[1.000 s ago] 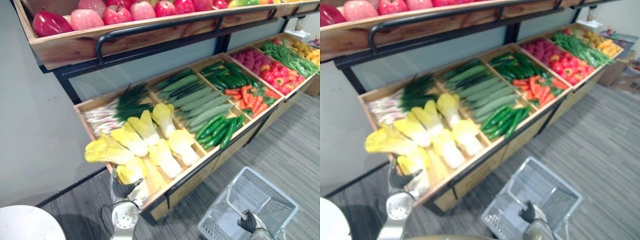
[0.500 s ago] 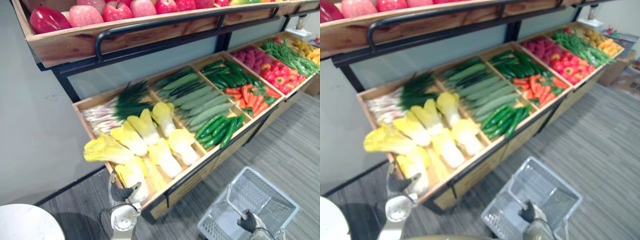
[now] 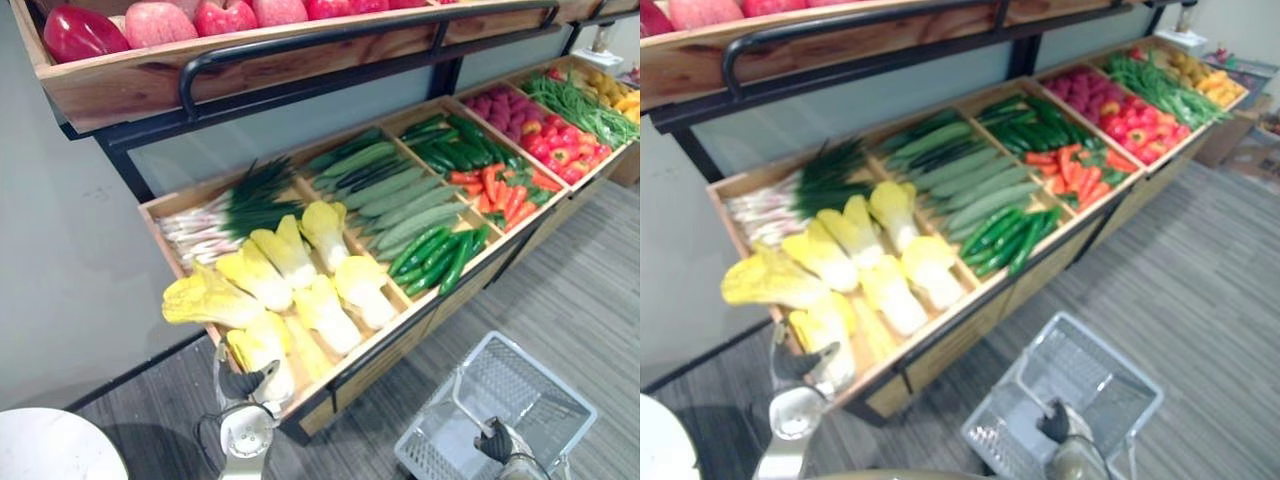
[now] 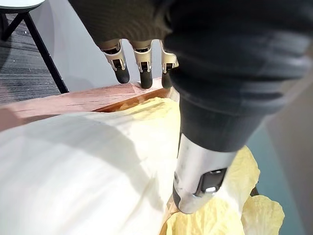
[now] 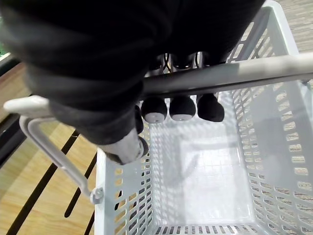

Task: Pick vegetable in the basket

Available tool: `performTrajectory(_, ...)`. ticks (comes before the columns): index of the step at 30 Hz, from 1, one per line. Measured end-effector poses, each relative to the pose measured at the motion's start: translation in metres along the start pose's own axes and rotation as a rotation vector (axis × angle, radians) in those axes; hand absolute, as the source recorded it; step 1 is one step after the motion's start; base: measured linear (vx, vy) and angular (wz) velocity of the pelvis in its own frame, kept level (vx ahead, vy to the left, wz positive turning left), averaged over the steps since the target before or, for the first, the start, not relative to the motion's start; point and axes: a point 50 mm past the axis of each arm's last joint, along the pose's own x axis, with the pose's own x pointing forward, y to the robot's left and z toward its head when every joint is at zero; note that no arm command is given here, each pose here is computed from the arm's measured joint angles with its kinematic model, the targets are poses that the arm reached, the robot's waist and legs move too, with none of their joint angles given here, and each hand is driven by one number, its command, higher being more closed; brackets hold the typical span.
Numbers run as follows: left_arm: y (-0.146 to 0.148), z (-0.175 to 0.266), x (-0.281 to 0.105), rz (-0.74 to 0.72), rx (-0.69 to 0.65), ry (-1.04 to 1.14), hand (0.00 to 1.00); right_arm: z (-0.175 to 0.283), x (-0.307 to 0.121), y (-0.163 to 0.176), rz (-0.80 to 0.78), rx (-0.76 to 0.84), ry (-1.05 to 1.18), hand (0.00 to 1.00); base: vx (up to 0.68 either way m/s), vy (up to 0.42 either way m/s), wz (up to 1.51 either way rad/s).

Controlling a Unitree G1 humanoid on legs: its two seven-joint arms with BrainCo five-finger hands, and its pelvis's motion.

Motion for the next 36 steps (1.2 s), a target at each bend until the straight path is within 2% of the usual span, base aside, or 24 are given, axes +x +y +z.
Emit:
performTrajectory(7, 0.002, 0.021, -0.001, -0.014, -0.044, -0.087, 0.0, 0.004, 0.002, -0.002, -0.009, 0.002, -0.012, 1.0, 0.01, -0.001, 0.0)
performTrajectory(18, -0.003, 0.026, -0.006, -0.053, -0.055, -0.108, 0.0, 0.006, 0.003, -0.005, -0.019, 0.003, -0.022, 1.0, 0.0, 0.0, -0.01)
performTrajectory(36, -0.004, 0.0, -0.004, -0.048, 0.001, -0.002, 0.0, 0.005, 0.002, -0.004, -0.018, 0.003, -0.02, 1.0, 0.0, 0.0, 0.0)
